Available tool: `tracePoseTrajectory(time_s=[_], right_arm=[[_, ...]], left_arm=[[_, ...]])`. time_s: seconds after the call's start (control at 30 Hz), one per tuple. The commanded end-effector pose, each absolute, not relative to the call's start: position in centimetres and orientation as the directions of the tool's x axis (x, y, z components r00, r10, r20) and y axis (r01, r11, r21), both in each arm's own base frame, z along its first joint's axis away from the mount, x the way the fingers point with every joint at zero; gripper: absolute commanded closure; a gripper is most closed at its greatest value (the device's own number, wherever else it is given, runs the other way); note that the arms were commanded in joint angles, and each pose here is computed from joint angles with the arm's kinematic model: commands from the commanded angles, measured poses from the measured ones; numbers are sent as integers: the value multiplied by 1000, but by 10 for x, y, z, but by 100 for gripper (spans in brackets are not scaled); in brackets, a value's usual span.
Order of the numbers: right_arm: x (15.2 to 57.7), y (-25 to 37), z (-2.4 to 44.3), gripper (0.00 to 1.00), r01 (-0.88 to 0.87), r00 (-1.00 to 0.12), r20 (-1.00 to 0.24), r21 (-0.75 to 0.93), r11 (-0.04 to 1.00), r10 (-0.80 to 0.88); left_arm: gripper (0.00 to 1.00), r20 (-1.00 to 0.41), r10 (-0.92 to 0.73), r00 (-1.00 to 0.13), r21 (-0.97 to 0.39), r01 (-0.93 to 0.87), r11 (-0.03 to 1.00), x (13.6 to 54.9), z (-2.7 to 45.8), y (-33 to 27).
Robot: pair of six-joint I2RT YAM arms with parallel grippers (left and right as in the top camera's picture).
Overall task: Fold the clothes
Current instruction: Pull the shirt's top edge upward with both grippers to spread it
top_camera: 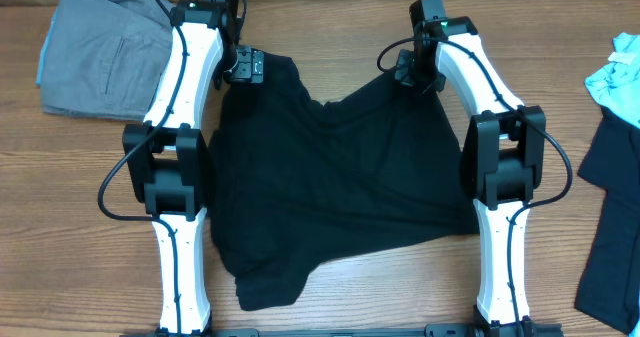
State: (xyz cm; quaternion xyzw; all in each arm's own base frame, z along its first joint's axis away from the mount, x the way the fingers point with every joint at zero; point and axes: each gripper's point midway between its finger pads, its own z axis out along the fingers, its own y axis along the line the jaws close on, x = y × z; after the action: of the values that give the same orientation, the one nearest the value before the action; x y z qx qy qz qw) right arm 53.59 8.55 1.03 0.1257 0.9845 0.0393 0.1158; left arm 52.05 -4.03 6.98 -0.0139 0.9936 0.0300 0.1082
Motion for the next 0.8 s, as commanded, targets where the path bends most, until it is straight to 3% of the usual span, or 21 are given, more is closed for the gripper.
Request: tracePoseTrajectory(time_s=[0.0, 0.2, 0.4, 0.77], right_arm=[[562, 71, 29, 96, 265, -909, -304, 109, 958, 286], [594, 53, 76, 96, 280, -848, -421, 162, 946, 323], [609, 35, 84, 96, 301, -808, -473, 178, 937, 350], [627, -29, 102, 96, 469, -675, -623, 50, 882, 395]], left_arm=[[0, -236, -27, -971, 37, -37, 999, 524, 77, -46], [0, -237, -26, -971, 37, -36, 999, 524, 77, -46], [0, -262, -28, -965, 33, -38, 999, 531, 79, -47], [0, -301, -33, -953, 25, -42, 999, 540, 82, -48]])
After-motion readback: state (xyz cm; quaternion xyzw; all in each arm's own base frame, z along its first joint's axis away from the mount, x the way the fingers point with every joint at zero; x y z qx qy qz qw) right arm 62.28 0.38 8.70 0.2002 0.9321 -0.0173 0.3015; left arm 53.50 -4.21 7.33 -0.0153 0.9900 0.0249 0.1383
